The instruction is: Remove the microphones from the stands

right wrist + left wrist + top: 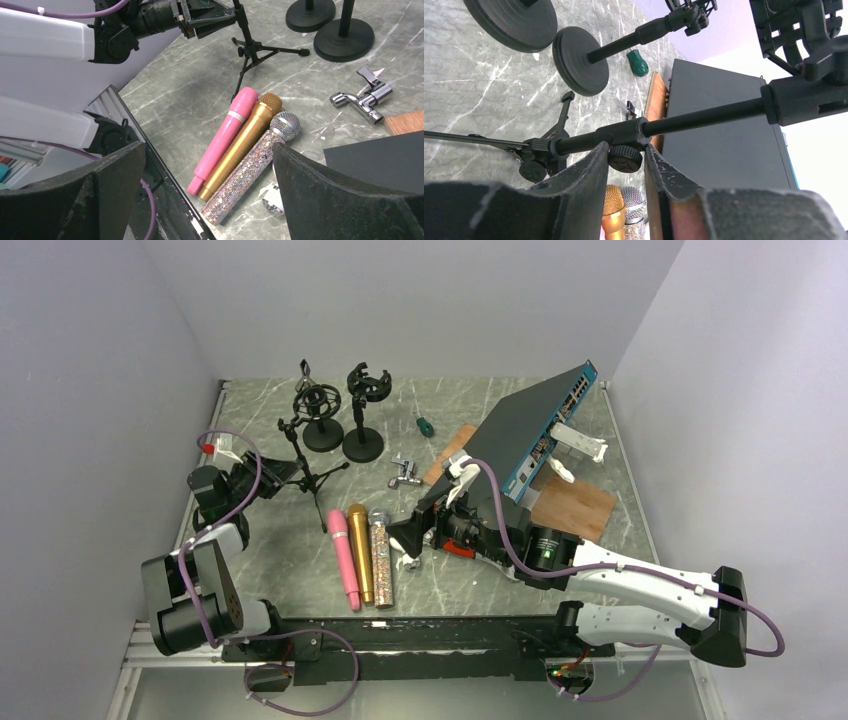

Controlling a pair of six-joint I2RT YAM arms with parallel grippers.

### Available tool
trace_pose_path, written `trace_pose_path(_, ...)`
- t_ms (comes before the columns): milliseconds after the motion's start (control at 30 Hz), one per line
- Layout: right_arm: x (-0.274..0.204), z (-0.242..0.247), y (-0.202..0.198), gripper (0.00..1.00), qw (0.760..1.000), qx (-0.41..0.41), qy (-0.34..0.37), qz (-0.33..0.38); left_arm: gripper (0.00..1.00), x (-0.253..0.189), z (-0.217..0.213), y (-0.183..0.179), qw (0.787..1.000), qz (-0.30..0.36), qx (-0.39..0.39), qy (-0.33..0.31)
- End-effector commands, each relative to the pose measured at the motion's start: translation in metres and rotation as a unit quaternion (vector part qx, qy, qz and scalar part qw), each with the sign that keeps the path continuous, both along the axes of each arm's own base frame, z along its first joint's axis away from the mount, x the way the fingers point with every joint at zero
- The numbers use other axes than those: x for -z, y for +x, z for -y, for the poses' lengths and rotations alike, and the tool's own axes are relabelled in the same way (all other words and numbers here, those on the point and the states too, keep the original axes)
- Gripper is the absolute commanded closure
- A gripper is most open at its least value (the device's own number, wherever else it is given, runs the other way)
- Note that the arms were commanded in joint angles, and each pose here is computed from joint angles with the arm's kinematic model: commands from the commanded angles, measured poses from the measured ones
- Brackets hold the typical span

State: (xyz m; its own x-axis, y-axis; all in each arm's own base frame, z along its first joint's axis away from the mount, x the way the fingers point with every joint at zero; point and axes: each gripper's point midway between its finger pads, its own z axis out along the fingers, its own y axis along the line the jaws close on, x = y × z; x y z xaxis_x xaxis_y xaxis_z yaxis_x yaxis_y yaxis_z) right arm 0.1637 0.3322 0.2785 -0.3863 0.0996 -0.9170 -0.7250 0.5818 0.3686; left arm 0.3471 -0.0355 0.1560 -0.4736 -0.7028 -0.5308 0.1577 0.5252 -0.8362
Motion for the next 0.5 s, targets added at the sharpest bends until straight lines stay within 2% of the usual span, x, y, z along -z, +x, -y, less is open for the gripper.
trace_pose_path(0,-0.024,-0.002,0.001,0.0,0.999,0.001,0.035,0.015,0.68,-0.011,0.003,0.001,0.999,0.031,0.014,-0.008)
trace_pose_path(67,-0.026,-0.001,0.001,0.0,0.999,0.003,0.037,0.017,0.78,-0.011,0.004,0.001,0.999,0.027,0.017,-0.021)
trace_pose_path(133,-0.025,0.0,0.001,0.0,0.999,0.005,0.037,0.017,0.95,-0.01,0.006,-0.001,0.999,0.016,0.021,-0.038)
trace_pose_path(167,-0.024,0.0,0.002,0.0,0.999,0.006,0.035,0.016,0.99,-0.009,0.007,-0.002,0.999,0.011,0.021,-0.047)
trace_pose_path(333,-0.021,0.0,0.003,0.0,0.999,0.009,0.029,0.014,1.0,-0.005,0.009,-0.009,0.994,-0.02,0.011,-0.109)
trace_pose_path(467,-0.019,-0.002,0.004,0.0,1.0,0.01,0.026,0.014,1.0,0.004,0.003,-0.014,0.982,-0.056,-0.024,-0.177)
